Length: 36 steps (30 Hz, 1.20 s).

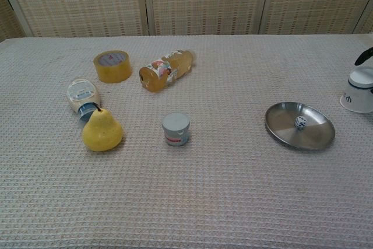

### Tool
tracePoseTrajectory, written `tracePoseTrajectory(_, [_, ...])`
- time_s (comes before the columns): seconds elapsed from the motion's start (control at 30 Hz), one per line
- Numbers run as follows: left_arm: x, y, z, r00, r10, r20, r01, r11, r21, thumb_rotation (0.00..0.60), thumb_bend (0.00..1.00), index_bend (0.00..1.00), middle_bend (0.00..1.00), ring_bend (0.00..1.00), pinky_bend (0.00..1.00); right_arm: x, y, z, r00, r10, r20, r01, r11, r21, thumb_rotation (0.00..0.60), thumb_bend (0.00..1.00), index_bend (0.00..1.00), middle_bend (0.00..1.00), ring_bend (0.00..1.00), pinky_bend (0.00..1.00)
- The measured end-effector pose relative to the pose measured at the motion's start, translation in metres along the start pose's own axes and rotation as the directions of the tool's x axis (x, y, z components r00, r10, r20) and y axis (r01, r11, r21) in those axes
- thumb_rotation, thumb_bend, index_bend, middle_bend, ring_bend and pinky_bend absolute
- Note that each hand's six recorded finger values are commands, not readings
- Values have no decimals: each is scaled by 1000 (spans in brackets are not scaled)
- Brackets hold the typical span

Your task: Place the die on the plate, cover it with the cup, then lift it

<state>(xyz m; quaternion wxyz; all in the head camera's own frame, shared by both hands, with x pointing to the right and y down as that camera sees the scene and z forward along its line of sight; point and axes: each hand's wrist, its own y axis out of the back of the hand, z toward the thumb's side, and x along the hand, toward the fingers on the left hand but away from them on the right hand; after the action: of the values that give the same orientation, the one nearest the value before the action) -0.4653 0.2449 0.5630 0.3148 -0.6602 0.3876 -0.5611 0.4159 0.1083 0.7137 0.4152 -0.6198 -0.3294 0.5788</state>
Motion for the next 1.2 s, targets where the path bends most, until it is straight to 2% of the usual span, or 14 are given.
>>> tracePoseTrajectory(0.2, [0, 0, -1, 1000, 0, -3, 0, 1000, -1, 600, 430, 309, 296, 280, 351, -4, 0, -5, 1000, -1, 24, 1, 1000, -2, 600, 224, 259, 190, 67, 490])
tracePoseTrajectory(0.7, [0, 0, 0, 1000, 0, -2, 0, 1000, -2, 600, 429, 310, 296, 280, 350, -10, -16, -7, 997, 50, 53, -51, 999, 19, 600, 223, 272, 190, 78, 541])
tracePoseTrajectory(0.83, [0, 1, 0, 1000, 1, -1, -1, 1000, -1, 600, 429, 310, 296, 280, 350, -11, -19, -8, 997, 52, 61, -54, 998, 24, 600, 223, 347, 253, 163, 617])
tracePoseTrajectory(1.0, [0, 0, -1, 1000, -1, -3, 1, 1000, -2, 600, 430, 310, 296, 280, 350, -12, -18, -7, 998, 25, 62, -27, 999, 21, 600, 224, 522, 421, 348, 754])
tracePoseTrajectory(1.2, [0, 0, -1, 1000, 0, -4, 0, 1000, -3, 600, 430, 310, 296, 281, 351, -12, -15, -6, 998, -12, 62, 11, 1000, 25, 600, 223, 610, 483, 421, 811])
